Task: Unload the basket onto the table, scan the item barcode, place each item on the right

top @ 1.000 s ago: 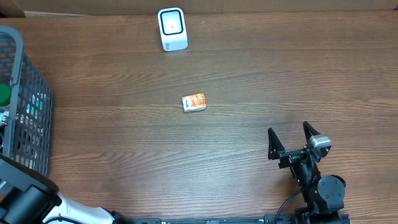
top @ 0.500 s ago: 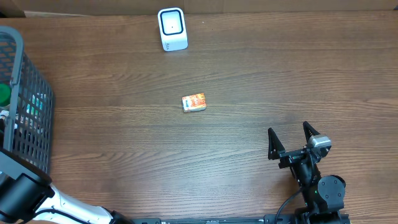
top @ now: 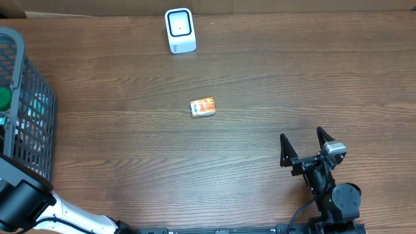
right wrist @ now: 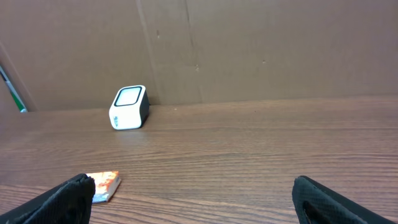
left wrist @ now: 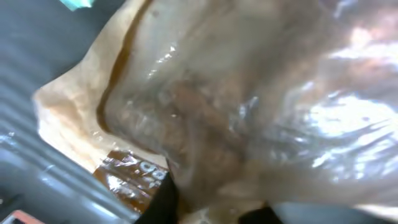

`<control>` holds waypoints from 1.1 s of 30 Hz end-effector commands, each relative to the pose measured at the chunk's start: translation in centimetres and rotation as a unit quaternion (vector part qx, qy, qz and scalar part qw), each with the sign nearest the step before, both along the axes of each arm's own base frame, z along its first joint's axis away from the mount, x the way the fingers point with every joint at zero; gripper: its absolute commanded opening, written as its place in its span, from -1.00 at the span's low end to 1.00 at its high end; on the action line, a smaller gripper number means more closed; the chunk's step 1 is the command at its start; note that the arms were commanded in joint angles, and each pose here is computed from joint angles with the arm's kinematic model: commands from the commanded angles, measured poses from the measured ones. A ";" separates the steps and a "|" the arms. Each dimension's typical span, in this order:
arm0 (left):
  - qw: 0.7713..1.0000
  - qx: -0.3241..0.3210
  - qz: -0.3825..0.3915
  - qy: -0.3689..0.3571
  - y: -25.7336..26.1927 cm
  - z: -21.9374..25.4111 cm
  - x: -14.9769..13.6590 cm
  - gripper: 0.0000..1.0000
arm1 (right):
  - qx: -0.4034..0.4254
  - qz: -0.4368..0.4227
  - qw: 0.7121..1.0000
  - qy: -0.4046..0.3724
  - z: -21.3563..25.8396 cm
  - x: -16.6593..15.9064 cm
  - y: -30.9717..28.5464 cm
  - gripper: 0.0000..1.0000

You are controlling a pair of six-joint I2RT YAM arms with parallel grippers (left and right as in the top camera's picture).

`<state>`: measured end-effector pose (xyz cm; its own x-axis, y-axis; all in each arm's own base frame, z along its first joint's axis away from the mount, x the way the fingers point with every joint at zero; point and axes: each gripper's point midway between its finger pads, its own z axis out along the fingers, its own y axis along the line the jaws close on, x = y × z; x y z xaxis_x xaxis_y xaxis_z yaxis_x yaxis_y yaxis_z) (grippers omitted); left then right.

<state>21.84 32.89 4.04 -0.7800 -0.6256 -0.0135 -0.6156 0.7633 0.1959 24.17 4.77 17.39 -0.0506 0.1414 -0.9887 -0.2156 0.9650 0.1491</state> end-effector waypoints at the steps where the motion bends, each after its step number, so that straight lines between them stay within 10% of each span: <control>1: 0.999 -0.033 0.006 -0.007 -1.2 -1.9 0.6 -0.91 | 0.002 -0.003 1.000 -0.002 -0.2 0.0 -0.1 1.00; 33: 0.982 -0.014 0.185 -0.035 -0.4 5.4 1.8 -0.92 | 0.002 -0.003 1.000 -0.002 -0.2 0.0 -0.1 1.00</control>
<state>22.68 32.67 8.89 -0.5393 -0.8420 -0.0141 -0.8348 0.5323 0.1409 24.17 4.77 17.38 -0.0510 0.1418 -0.9886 -0.2152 0.9651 0.1495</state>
